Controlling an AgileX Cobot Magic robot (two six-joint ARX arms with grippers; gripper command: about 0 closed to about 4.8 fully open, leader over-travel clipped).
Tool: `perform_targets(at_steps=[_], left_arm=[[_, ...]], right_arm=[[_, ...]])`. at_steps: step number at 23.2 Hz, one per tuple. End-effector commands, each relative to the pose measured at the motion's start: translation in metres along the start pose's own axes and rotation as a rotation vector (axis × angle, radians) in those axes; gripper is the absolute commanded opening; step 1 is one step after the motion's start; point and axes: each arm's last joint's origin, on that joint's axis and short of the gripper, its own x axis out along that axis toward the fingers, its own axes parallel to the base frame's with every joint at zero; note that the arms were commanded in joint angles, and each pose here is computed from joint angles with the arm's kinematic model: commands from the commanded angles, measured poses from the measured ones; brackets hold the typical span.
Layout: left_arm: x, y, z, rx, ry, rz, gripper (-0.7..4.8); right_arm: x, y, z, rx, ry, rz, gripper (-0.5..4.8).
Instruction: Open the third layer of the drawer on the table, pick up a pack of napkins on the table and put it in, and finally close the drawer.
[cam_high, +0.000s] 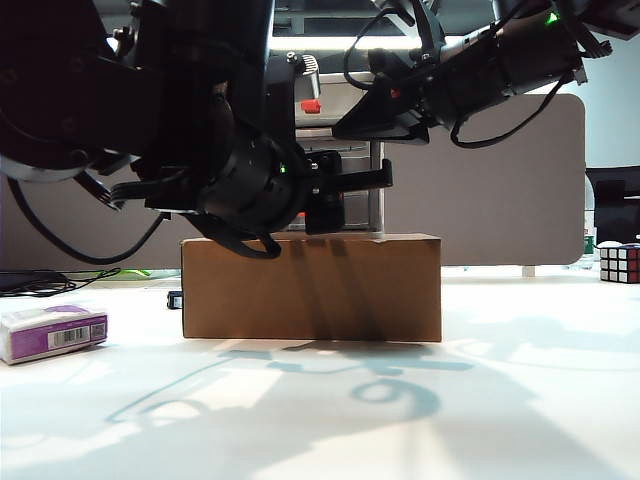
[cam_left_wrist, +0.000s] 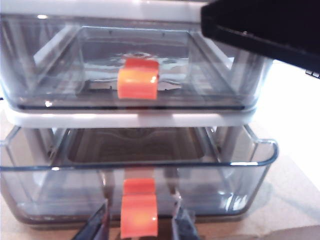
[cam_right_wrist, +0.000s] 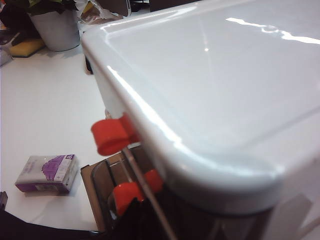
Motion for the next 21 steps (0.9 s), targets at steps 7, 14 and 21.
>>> perform_targets(at_steps=[7,14,21], left_arm=[[0.0063,0.0045,-0.0001,-0.003,-0.001,-0.001,1.51],[0.0063,0.0041,0.0,-0.004,-0.001,-0.012,1.5],[0.0065,0.004,0.0021,-0.016,-0.018,-0.02,1.47]], right_arm=[[-0.0003,0.0003,0.0035,-0.005,-0.016,0.002,-0.06],[-0.0003,0.0003,0.0035,-0.005,-0.015,0.002,-0.06],[-0.0003,0.0003,0.0035,-0.005,-0.016,0.002,-0.06]])
